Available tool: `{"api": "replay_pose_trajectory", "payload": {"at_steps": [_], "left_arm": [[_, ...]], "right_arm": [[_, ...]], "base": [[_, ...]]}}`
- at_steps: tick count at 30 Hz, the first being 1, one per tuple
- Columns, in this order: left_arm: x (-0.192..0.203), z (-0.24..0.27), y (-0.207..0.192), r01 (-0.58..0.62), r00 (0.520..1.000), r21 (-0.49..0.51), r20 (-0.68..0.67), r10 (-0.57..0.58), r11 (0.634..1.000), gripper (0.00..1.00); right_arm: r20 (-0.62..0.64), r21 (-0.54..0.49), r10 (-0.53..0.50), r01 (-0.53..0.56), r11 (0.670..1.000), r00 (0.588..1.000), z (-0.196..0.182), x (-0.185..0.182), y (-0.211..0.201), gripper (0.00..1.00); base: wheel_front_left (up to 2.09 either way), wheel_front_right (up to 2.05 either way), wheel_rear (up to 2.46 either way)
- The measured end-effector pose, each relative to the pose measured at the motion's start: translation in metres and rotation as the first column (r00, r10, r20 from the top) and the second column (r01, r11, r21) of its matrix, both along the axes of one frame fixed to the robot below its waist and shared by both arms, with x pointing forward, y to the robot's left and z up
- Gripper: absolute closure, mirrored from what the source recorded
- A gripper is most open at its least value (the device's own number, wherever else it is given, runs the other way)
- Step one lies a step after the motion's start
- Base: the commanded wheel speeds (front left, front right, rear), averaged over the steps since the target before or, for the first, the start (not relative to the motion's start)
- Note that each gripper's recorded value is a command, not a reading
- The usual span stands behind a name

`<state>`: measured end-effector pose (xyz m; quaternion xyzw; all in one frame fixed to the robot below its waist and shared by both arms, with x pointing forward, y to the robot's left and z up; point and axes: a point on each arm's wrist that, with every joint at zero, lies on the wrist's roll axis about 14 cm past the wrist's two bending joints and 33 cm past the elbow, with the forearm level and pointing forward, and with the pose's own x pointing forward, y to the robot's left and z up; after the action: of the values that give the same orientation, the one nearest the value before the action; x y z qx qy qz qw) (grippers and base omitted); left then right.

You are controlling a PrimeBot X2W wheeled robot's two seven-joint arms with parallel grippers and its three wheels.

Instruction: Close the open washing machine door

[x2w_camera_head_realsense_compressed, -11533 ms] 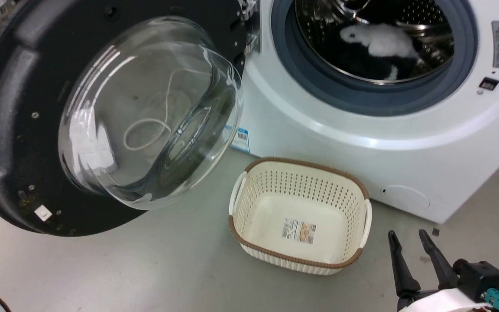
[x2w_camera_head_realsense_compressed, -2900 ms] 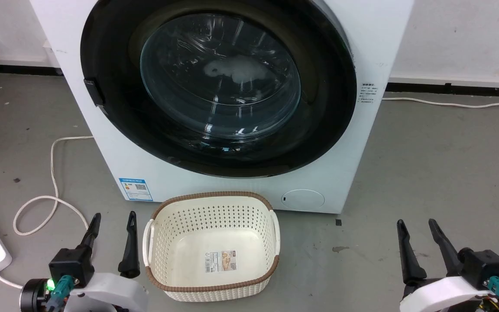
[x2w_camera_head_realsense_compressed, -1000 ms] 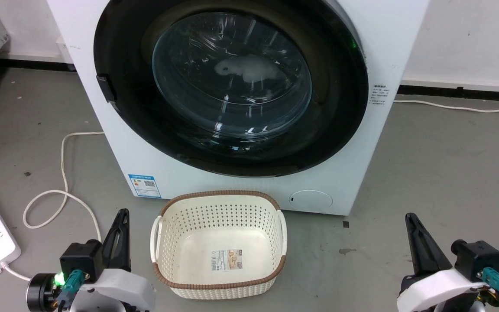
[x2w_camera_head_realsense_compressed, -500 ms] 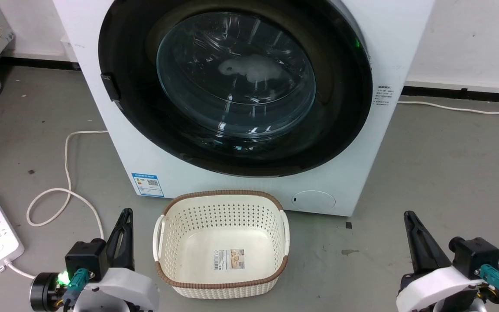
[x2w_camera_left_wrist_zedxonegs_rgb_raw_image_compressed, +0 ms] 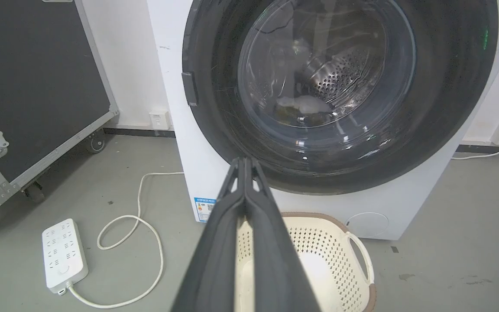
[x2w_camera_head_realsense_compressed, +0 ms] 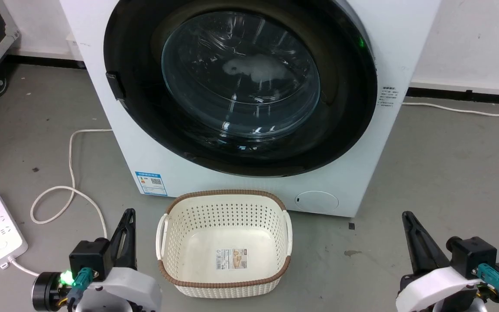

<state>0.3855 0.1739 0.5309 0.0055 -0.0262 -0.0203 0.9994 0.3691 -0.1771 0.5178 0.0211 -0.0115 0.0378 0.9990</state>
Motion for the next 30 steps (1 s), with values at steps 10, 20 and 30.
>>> {"api": "replay_pose_trajectory", "payload": {"at_steps": [10, 20, 30], "left_arm": [[-0.002, 0.0, 0.0, -0.005, 1.0, 0.002, -0.01, 0.005, 1.0, 1.0], [-0.004, -0.001, 0.002, -0.013, 1.0, 0.011, -0.019, 0.014, 1.0, 1.0], [-0.006, -0.001, 0.002, -0.021, 0.999, 0.018, -0.026, 0.022, 1.0, 1.0]], "right_arm": [[0.001, -0.012, 0.011, -0.011, 1.0, 1.0, 0.003, 0.002, 0.003, 1.0], [-0.001, -0.027, 0.022, -0.022, 0.999, 1.0, 0.006, 0.003, 0.007, 1.0], [-0.008, -0.045, 0.032, -0.032, 0.998, 0.999, 0.007, 0.003, 0.01, 1.0]], "base": [[0.0, 0.0, 0.0], [0.0, 0.0, 0.0], [0.0, 0.0, 0.0]]}}
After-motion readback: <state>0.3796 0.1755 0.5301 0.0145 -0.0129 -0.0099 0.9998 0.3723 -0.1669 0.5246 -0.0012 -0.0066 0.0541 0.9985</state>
